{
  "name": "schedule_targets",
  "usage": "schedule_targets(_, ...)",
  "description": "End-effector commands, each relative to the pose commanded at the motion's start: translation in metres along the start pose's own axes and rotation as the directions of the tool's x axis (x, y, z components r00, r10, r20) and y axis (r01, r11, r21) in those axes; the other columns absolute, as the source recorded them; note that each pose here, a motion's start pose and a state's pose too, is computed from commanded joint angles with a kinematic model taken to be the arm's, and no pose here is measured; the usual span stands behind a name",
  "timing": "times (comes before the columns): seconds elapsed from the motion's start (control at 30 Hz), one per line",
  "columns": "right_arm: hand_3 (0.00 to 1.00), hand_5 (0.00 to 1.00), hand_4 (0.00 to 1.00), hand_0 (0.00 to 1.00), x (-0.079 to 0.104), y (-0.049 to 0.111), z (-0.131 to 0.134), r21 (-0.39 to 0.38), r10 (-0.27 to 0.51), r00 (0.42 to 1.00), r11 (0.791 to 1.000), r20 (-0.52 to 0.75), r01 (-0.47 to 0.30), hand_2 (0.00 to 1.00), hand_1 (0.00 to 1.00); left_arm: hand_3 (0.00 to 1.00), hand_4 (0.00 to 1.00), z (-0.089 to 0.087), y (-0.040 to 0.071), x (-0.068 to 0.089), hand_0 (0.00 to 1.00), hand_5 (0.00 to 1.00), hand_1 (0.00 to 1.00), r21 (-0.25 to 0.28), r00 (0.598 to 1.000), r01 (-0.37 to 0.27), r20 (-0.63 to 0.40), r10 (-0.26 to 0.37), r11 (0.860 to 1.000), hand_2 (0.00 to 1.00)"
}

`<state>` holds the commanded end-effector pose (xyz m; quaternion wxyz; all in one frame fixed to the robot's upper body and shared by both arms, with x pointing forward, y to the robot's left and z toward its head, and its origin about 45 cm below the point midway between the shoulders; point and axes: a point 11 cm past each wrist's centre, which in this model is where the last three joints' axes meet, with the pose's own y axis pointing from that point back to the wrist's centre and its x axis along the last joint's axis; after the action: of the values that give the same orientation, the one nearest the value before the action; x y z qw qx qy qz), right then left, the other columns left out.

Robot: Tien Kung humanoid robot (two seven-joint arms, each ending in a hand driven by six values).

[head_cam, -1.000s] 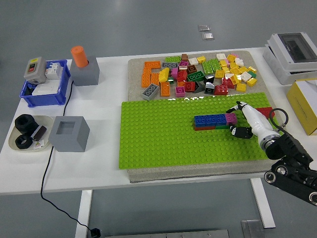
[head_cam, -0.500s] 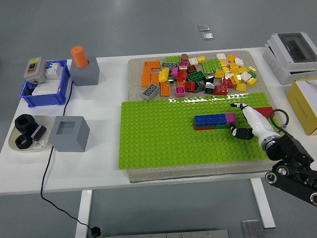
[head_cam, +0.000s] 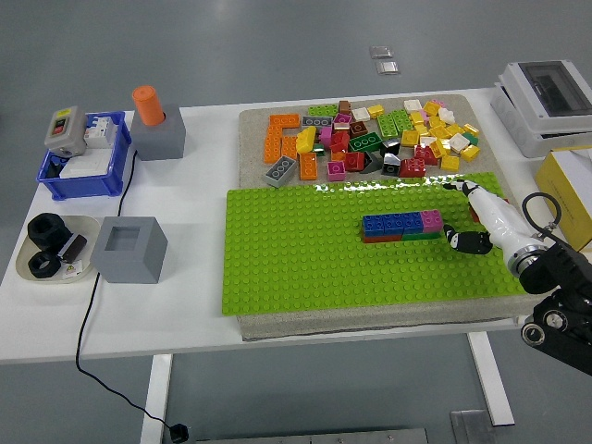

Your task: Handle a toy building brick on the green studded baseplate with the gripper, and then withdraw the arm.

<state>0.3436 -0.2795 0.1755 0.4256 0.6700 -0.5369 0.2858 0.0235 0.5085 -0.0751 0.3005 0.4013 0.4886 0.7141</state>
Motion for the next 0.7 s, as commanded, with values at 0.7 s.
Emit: schedule_targets(0.7, 0.655, 0.342, 0.730, 0.998, -0.006, -0.004, -0.006, 0.024, -0.024, 1.000, 0.999, 0.007, 0.024, 0.998, 0.998, 0.608, 0.888, 0.004, 0.000, -0.001, 0.846, 0.428, 0.889, -0.008, 1.000, 0.003, -0.001, -0.003, 1.000, 0.841)
